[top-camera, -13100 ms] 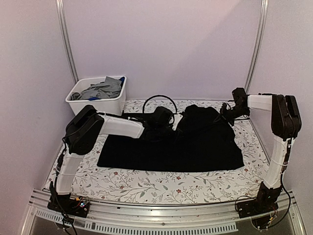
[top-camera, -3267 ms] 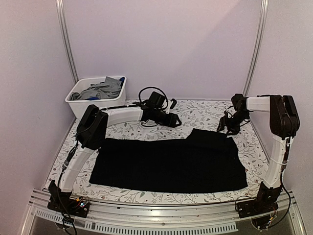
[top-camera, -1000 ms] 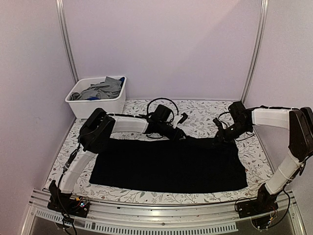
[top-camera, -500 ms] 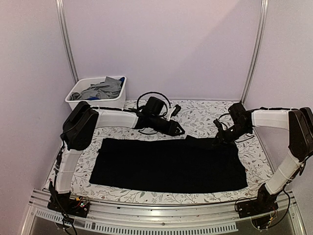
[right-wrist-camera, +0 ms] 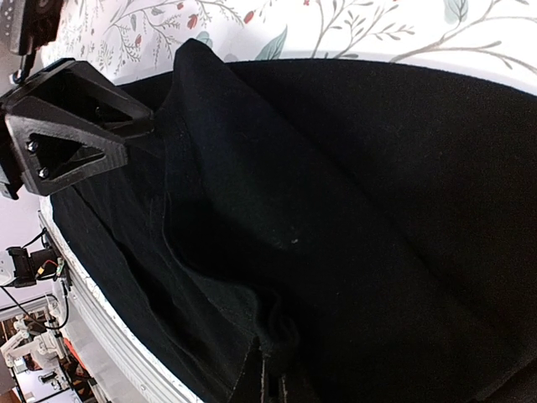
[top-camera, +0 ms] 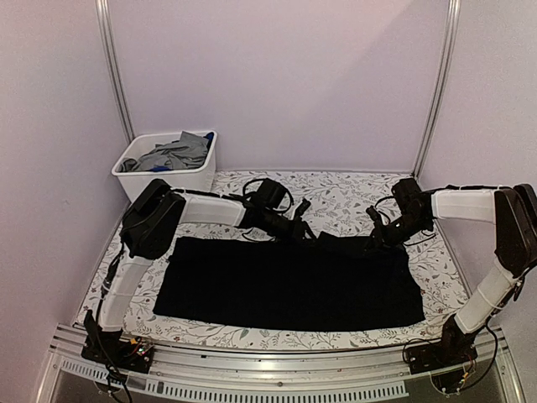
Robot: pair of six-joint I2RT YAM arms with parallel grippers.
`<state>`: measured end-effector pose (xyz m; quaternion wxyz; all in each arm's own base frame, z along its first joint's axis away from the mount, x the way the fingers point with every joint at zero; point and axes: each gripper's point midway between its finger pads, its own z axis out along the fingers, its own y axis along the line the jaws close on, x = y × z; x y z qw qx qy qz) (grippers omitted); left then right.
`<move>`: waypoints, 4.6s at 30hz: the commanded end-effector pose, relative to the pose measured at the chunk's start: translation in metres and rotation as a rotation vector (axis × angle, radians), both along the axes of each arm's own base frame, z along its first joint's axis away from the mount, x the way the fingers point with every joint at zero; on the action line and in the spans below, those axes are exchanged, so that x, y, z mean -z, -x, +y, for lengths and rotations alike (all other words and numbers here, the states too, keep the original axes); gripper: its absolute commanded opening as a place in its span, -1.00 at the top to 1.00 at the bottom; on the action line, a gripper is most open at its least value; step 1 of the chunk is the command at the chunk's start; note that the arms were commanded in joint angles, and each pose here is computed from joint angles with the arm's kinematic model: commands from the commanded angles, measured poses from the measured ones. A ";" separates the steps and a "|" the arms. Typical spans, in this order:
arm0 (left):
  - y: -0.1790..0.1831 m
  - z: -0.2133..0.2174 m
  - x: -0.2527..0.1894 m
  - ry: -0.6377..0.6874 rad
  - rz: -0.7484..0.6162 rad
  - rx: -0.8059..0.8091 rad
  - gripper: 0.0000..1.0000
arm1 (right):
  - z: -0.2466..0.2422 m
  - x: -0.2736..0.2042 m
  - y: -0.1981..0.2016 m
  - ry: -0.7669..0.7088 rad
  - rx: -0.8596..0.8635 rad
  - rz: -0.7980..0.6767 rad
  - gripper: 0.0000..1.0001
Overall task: Fold and stack the mixed laundry pile
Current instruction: Adjust the rectangle-folded T-shirt at the center of the board.
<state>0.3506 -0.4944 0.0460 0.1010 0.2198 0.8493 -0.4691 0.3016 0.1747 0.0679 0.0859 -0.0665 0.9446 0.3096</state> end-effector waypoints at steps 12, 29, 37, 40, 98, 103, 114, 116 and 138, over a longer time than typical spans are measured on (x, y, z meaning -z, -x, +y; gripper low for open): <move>-0.011 -0.018 0.010 0.006 0.034 0.009 0.48 | 0.000 -0.001 0.003 0.000 0.003 -0.013 1.00; 0.005 -0.013 -0.027 0.035 -0.032 0.056 1.00 | -0.005 -0.014 0.003 0.000 0.030 -0.041 1.00; 0.034 -0.003 -0.049 0.004 -0.071 0.134 1.00 | -0.015 -0.015 0.012 -0.003 0.065 -0.037 0.99; 0.050 -0.003 -0.049 0.002 -0.057 0.176 1.00 | -0.018 -0.016 0.017 -0.007 0.077 -0.037 1.00; 0.124 0.047 -0.041 -0.153 -0.051 0.350 0.15 | -0.066 0.006 0.130 0.166 0.306 0.302 0.03; 0.077 0.114 -0.075 -0.106 -0.069 0.047 0.08 | -0.066 -0.046 0.093 0.137 0.340 0.108 -0.05; 0.024 0.301 -0.092 -0.163 0.025 -0.593 0.06 | 0.025 -0.111 0.004 -0.099 0.106 -0.171 0.15; 0.028 0.329 -0.085 -0.202 0.059 -0.681 0.07 | 0.055 -0.111 -0.004 -0.101 0.025 -0.198 0.19; 0.046 0.385 -0.020 -0.305 0.346 -0.817 0.08 | 0.144 0.018 0.002 0.455 -0.504 -0.235 0.23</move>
